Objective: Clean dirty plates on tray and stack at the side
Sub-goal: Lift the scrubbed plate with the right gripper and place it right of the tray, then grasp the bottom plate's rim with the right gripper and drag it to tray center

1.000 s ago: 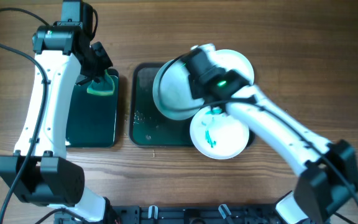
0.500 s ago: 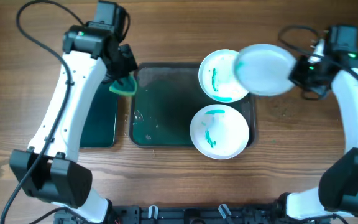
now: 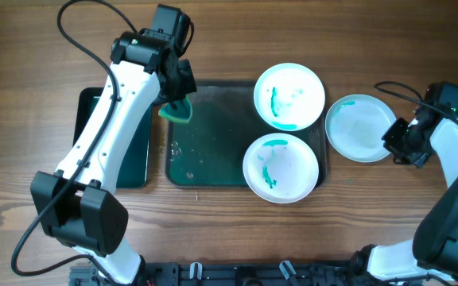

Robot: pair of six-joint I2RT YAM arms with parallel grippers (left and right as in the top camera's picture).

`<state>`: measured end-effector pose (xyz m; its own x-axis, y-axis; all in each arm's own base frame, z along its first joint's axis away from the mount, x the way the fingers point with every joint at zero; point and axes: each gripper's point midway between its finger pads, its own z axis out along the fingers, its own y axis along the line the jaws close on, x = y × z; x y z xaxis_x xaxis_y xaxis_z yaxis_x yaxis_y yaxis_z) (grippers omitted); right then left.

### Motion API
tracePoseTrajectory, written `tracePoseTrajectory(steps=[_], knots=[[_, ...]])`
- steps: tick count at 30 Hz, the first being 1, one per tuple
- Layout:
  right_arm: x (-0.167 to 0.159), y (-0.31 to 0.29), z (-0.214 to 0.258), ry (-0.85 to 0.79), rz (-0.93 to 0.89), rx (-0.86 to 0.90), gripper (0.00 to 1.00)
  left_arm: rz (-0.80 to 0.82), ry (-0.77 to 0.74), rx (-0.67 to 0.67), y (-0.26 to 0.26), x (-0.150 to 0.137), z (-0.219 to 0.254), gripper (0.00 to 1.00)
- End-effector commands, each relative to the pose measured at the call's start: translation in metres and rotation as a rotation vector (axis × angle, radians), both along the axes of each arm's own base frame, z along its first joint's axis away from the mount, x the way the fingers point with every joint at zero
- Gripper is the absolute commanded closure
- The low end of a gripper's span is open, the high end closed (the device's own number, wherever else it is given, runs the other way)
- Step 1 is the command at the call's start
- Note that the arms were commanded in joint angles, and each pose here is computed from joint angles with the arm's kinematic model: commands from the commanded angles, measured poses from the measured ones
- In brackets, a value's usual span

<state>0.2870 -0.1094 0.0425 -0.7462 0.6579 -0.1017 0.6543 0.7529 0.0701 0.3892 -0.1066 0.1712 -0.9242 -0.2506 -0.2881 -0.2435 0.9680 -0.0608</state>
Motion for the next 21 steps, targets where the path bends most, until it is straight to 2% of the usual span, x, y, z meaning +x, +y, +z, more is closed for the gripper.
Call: tracePoseTrajectory(steps=[1, 4, 7, 14, 21], knots=[[0.032, 0.031, 0.057, -0.129, 0.140, 0.163, 0.77, 0.013, 0.000, -0.014, -0.002, 0.001, -0.001, 0.96], [0.032, 0.084, 0.078, -0.175, 0.350, 0.339, 0.76, 0.013, 0.000, -0.014, -0.002, 0.001, -0.001, 0.96], [0.007, 0.132, 0.058, -0.063, 0.542, 0.356, 0.76, 0.012, 0.001, -0.014, -0.003, 0.001, -0.001, 0.96], [-0.032, 0.166, 0.004, 0.062, 0.635, 0.332, 0.76, -0.009, 0.001, -0.007, -0.002, 0.001, -0.001, 0.96], [-0.046, 0.174, -0.030, 0.058, 0.647, 0.318, 0.77, -0.009, 0.001, -0.007, -0.002, 0.001, -0.001, 0.96]])
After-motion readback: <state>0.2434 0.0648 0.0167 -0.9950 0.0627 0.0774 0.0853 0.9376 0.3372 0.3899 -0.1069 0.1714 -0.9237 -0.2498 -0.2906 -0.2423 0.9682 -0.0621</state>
